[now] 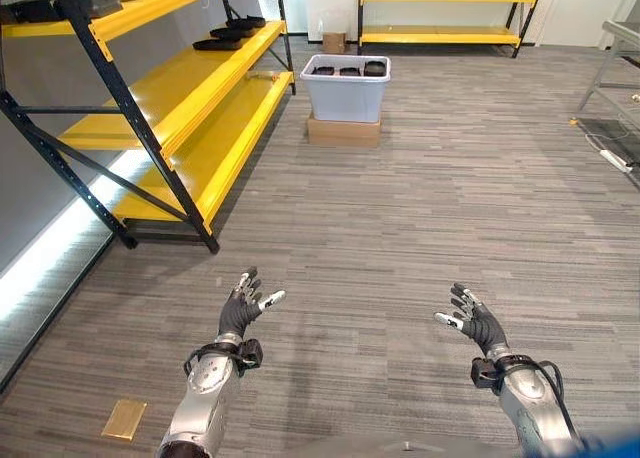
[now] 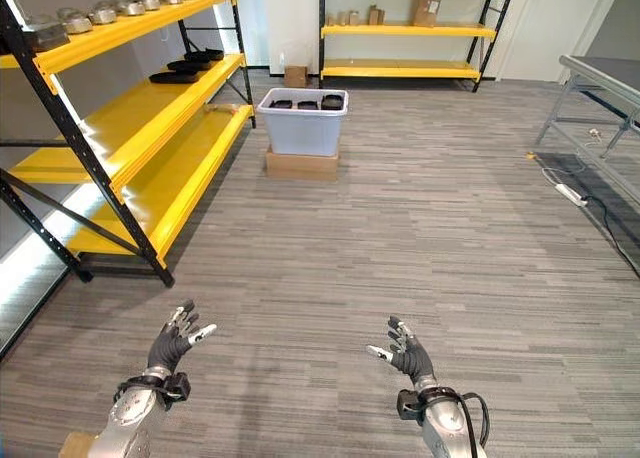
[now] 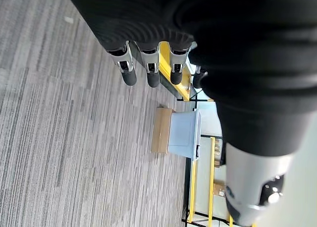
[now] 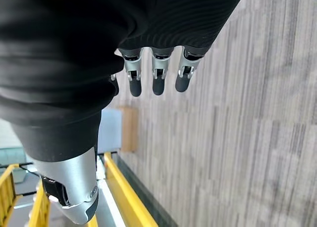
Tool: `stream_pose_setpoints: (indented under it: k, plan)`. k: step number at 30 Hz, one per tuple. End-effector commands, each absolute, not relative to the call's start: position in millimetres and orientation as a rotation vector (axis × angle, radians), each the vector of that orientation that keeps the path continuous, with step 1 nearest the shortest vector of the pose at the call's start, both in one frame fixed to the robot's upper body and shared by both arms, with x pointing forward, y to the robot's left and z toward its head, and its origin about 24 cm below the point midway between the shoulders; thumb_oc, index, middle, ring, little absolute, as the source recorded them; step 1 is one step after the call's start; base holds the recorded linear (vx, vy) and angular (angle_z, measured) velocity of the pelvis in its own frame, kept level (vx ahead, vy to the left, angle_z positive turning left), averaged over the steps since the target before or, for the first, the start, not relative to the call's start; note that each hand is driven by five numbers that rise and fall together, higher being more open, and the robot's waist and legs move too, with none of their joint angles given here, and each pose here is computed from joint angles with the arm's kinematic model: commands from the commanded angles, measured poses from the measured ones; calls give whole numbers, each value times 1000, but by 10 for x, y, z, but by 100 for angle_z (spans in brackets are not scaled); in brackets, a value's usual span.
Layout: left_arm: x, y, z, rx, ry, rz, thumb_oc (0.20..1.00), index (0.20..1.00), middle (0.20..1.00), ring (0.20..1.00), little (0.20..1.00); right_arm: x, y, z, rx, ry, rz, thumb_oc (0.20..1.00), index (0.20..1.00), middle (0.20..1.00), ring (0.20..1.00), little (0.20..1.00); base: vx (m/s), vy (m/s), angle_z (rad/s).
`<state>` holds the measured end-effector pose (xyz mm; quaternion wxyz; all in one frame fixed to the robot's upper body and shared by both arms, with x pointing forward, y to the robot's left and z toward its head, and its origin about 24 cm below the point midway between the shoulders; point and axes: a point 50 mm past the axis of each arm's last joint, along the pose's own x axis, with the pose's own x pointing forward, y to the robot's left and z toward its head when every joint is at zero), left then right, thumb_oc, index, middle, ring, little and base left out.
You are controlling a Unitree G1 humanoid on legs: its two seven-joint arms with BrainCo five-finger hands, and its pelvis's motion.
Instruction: Move parts from the plastic box to the shelf.
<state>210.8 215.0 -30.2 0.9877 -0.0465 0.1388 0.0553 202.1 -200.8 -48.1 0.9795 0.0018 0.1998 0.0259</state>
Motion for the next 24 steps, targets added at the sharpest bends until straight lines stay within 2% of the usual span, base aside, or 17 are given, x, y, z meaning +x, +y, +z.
stream_pose_setpoints:
  k: [1,3,9,15,24]
  plan:
    - [2372,2215,97,1,78,70,1000,1000,1000,1000,1000,2296,-1926,-177,24,226,72,1000,1000,1000,1000,1000,-4,238,2]
    - [2455,2212,285,209,-2,18,1000,1000,1000,1000,1000,2319,-1883,-186,64,221,67,1000,1000,1000,1000,1000,14,314,2]
    - [2535,2113,346,248,-30,-12,1000,1000,1000,1000,1000,2318,-1755,-189,104,218,97,1000,1000,1000,1000,1000,117,292,21]
    - [2601,2092,447,352,-81,-11,1000,1000,1000,1000,1000,2416,-1824,-78,57,170,91,1000,1000,1000,1000,1000,247,-29,10]
    - [2706,1950,475,273,-113,0,1000,1000,1000,1000,1000,2605,-1917,109,-15,101,56,1000,1000,1000,1000,1000,350,-124,38]
